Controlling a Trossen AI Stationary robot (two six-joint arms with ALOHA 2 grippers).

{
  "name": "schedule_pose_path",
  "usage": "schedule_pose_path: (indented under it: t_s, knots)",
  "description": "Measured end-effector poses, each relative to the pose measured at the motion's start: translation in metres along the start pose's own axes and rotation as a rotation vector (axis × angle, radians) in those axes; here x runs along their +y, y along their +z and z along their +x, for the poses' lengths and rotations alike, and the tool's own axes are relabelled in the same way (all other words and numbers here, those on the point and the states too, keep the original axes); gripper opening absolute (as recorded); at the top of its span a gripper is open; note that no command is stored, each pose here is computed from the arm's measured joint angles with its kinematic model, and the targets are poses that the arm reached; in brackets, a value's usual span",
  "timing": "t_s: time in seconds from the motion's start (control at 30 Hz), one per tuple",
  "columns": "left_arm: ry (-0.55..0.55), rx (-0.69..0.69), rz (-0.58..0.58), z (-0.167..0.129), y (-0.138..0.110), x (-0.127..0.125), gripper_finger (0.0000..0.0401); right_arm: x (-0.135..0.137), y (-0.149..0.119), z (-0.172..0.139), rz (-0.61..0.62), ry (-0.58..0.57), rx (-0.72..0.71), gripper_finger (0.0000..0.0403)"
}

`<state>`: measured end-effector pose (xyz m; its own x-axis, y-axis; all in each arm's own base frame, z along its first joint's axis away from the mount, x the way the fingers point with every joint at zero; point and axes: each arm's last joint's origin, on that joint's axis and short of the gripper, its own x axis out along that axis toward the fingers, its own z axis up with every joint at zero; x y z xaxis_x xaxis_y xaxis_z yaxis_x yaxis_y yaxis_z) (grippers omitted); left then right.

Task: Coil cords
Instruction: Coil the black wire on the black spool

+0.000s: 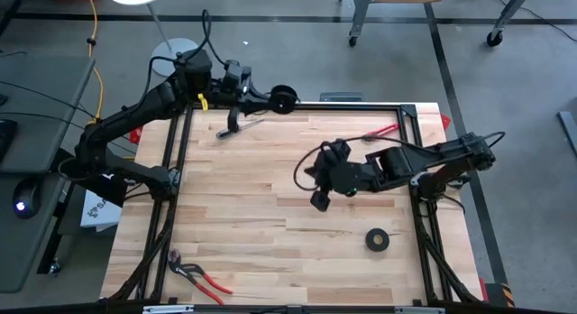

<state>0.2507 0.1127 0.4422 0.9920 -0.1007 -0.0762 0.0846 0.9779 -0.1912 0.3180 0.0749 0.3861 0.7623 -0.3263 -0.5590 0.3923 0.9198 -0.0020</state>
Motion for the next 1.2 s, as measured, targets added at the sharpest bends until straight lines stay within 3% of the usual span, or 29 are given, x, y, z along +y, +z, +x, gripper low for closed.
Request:
schedule_pose_path:
  t_s: [0.33, 0.6, 0.73, 1.0, 1.2]
  knots:
    - [-0.204, -0.192, -0.067, 0.0, 0.025, -0.016, 0.0, -0.024, 0.035, 0.015, 0.028, 0.004, -0.206, 0.002]
    - [-0.261, -0.272, -0.086, -0.004, 0.035, -0.02, 0.0, -0.033, 0.064, 0.013, 0.06, 0.019, -0.451, 0.0145]
    - [-0.262, -0.279, -0.091, -0.001, 0.034, -0.026, 0.0, -0.039, 0.067, 0.016, 0.05, -0.01, -0.469, 0.0185]
    - [-0.318, -0.369, -0.069, 0.001, 0.041, -0.042, 0.0, -0.053, 0.074, 0.034, 0.076, -0.059, -0.5, 0.019]
    - [-0.309, -0.382, -0.061, 0.002, 0.042, -0.043, 0.0, -0.058, 0.076, 0.037, -0.013, -0.133, -0.508, 0.019]
